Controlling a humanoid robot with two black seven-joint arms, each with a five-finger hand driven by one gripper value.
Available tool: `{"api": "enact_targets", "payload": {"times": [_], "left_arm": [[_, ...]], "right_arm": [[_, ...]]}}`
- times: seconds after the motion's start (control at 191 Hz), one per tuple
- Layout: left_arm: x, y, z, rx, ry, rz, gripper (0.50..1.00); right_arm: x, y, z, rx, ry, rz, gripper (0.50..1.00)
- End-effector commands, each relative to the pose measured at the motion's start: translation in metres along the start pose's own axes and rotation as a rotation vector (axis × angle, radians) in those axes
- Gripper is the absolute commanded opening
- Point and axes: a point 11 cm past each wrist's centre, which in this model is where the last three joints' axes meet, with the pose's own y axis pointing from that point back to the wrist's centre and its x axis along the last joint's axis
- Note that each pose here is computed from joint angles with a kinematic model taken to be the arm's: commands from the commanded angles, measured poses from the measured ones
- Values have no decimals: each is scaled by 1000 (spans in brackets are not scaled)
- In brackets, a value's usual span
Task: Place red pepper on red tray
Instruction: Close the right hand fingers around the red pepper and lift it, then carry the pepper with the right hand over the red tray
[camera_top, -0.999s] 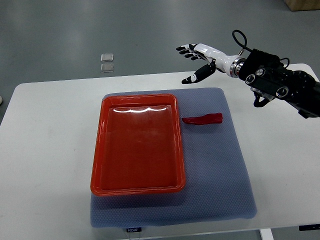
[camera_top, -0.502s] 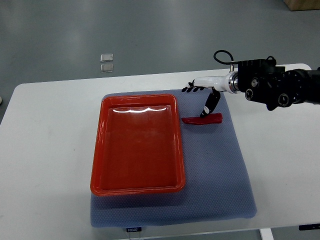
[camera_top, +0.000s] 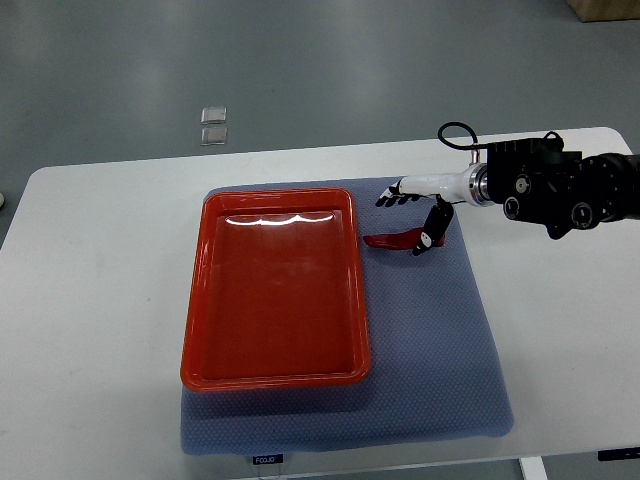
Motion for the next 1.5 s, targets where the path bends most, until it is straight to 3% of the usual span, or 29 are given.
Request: {"api": "enact_targets", "payload": {"times": [0.0, 0.262, 0.377, 0.46, 0.586, 0.963, 1.182, 1.496], "left_arm": [[0, 0, 0, -1, 0, 1, 1000], [0, 0, 1, -2, 0, 1, 1000], [0, 0, 0, -1, 0, -1, 1000], [0, 0, 0, 1, 0, -1, 1000], [0, 0, 0, -1, 0, 1, 1000], [0, 0, 0, -1, 0, 1, 1000], [0, 0, 0, -1, 0, 1, 1000], [0, 0, 1, -1, 3, -1, 1000]], "right_arm": [[-4, -2, 2, -13, 3, -1, 860], [-20, -10, -3, -3, 34, -24, 748], [-23, -12, -4, -3, 53, -32, 642], [-22, -12, -3, -5, 55, -29, 605], [-23, -11, 1, -14, 67, -34, 503], [-10, -4, 7, -31, 74, -9, 500], [36, 8, 1, -37, 96, 88, 500], [81, 9, -57, 89, 88, 196, 500]]}}
